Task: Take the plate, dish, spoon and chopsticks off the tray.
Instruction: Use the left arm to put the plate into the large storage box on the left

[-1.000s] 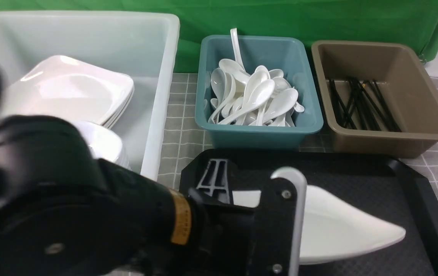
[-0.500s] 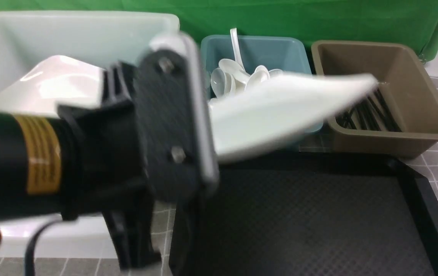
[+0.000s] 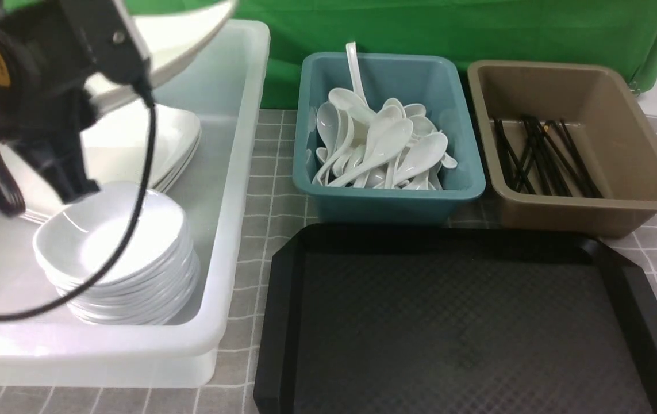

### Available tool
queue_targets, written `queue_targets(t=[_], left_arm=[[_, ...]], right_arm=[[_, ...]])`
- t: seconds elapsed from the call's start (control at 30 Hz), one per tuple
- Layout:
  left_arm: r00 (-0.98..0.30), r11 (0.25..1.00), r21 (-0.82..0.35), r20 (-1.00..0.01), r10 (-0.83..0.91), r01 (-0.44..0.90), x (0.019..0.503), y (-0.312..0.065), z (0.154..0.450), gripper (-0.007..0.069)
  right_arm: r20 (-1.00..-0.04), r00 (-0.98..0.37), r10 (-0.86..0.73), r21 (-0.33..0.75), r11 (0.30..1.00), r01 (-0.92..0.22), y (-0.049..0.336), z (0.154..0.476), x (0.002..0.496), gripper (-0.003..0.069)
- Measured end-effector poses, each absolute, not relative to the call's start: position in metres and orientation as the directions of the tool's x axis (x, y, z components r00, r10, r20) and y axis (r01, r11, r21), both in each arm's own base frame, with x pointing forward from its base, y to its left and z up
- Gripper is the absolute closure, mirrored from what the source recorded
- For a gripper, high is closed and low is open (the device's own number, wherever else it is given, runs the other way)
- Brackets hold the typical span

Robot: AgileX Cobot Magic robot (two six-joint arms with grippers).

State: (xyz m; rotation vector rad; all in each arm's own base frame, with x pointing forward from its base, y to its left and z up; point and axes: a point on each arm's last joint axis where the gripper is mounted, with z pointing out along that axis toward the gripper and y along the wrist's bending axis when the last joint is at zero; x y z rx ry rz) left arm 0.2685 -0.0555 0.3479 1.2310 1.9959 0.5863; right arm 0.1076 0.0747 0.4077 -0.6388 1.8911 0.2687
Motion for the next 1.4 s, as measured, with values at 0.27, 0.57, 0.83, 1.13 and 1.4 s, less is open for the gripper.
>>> queue_targets(t=[0.27, 0.57, 0.83, 1.13, 1.4], left_arm=[[-0.346, 0.375, 0.657, -0.181, 0.921, 0.654, 0.315, -0.029, 0.297, 0.0599], [-0.341, 0.327, 0.615, -0.099, 0.935, 0.717, 0.334, -0.029, 0.262, 0.0599], [-0.363, 0.333, 0.612, -0.080, 0.929, 0.717, 0.346, -0.029, 0.244, 0.0600], [-0.352, 0.325, 0.618, -0.082, 0.932, 0.715, 0.350, -0.030, 0.241, 0.0440], [-0.344, 0.319, 0.631, -0.086, 0.935, 0.708, 0.350, -0.030, 0.244, 0.0144]], right_arm=[[-0.888, -0.313, -0.336, -0.121, 0.829, -0.546, 0.073, 0.404, 0.107, 0.0636], [-0.878, -0.345, -0.332, -0.095, 0.827, -0.553, 0.074, 0.402, 0.105, 0.0636], [-0.869, -0.353, -0.347, -0.067, 0.789, -0.611, 0.078, 0.400, 0.100, 0.0636], [-0.862, -0.365, -0.353, -0.048, 0.773, -0.633, 0.080, 0.398, 0.098, 0.0636], [-0.838, -0.397, -0.374, -0.044, 0.772, -0.634, 0.079, 0.395, 0.096, 0.0636]])
